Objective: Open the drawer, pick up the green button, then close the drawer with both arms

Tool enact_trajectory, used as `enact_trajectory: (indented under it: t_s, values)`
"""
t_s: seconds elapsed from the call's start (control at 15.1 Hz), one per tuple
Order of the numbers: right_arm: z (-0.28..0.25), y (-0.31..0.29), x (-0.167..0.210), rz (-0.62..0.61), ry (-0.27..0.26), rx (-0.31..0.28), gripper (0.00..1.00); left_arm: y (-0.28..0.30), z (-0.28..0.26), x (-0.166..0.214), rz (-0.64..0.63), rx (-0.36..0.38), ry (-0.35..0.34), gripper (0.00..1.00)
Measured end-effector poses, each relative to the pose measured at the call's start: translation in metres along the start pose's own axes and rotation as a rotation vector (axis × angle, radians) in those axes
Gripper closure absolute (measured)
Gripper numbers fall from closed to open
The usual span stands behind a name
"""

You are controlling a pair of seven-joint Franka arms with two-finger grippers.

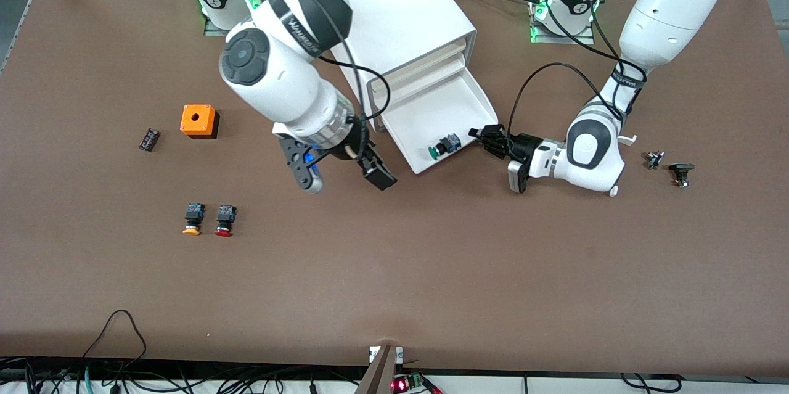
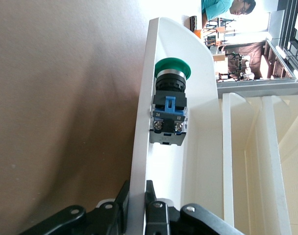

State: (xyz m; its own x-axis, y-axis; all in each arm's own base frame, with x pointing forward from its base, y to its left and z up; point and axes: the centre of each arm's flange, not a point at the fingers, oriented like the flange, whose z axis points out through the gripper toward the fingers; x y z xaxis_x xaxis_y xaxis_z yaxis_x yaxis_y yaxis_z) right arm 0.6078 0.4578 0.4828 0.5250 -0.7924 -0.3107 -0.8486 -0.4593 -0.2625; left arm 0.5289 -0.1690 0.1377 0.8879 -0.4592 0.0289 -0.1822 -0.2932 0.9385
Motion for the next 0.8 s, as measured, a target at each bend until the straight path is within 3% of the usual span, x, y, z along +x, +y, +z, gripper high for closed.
enact_trajectory:
  t_s: [0.13,0.33,0.46,0.66,0.8]
  values:
    - [0.019,0.002,-0.018,0.01,0.002,-0.002,0.0,-0.006,-0.004,0.001,-0.008,0.015,0.001,0.74]
    - [0.048,0.008,-0.046,0.016,0.024,-0.006,0.0,-0.003,-0.011,0.006,-0.031,0.023,-0.003,0.46]
    - [0.071,0.013,-0.063,0.015,0.037,-0.012,0.0,0.011,-0.024,0.015,-0.062,0.048,-0.044,0.28]
    - [0.108,0.024,-0.084,0.0,0.053,-0.03,0.0,0.048,-0.073,0.035,-0.133,0.191,-0.14,0.01]
    - [0.136,0.034,-0.095,-0.02,0.078,-0.057,0.0,0.079,-0.111,0.046,-0.196,0.295,-0.174,0.0]
